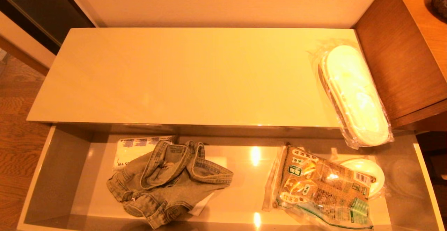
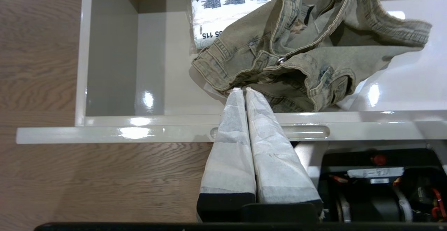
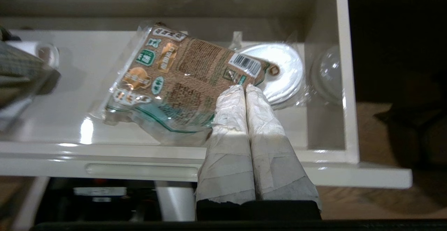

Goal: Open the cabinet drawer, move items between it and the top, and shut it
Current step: Take out the shorts from the drawer

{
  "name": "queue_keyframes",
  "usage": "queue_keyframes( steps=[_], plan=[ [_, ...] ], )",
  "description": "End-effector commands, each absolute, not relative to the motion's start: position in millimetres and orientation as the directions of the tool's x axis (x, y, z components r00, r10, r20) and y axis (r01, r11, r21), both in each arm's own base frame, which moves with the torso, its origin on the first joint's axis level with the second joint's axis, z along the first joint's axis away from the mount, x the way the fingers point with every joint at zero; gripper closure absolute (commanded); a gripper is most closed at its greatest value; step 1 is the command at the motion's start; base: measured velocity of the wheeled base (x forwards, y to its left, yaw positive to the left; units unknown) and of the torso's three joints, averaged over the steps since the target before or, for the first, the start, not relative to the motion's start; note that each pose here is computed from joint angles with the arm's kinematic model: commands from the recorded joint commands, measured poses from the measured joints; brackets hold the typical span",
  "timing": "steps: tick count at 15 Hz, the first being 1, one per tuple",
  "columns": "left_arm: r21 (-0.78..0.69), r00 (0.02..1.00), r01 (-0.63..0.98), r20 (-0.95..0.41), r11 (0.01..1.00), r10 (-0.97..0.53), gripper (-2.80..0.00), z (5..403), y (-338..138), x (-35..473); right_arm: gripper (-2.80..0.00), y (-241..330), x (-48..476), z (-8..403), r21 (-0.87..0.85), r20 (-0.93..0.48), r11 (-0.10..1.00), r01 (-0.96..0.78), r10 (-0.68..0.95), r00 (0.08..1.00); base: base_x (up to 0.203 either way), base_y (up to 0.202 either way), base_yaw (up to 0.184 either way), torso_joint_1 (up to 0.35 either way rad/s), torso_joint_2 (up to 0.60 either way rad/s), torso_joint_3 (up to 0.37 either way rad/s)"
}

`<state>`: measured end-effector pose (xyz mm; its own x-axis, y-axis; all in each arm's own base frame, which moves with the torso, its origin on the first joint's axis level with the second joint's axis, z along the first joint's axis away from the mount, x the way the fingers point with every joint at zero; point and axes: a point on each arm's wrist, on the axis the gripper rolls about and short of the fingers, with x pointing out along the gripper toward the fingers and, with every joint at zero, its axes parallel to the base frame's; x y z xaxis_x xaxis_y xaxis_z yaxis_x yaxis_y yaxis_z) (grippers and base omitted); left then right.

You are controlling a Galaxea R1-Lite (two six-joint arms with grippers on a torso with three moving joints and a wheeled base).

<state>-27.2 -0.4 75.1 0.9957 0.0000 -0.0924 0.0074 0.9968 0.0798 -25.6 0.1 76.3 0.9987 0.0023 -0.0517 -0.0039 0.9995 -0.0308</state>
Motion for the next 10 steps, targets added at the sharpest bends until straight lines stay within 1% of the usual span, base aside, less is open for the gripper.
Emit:
queue_keyframes(
  steps=[1,5,10],
  plan=[
    [0.082,0.996,0.004,-0.090,0.997,0.003,0.00,74.9,-0.3,-27.0,0.00,0.0,-25.9,75.6,0.020,-0.057,1.000,0.003,-0.001,0.998,0.000,0.000,0.000,0.000,0.00,0.000],
    [0.072,1.000,0.007,-0.018,0.997,-0.006,0.00,76.2,-0.5,-23.8,0.00,0.0,-25.9,75.6,0.024,-0.057,1.000,0.003,-0.002,0.998,0.000,0.000,0.000,0.000,0.00,0.000],
    [0.080,1.000,0.000,-0.005,0.997,0.000,0.00,78.7,-0.4,-24.2,0.00,0.0,-25.9,75.6,0.024,-0.057,1.000,0.003,-0.002,0.998,0.000,0.000,0.000,0.000,0.00,0.000]
  ],
)
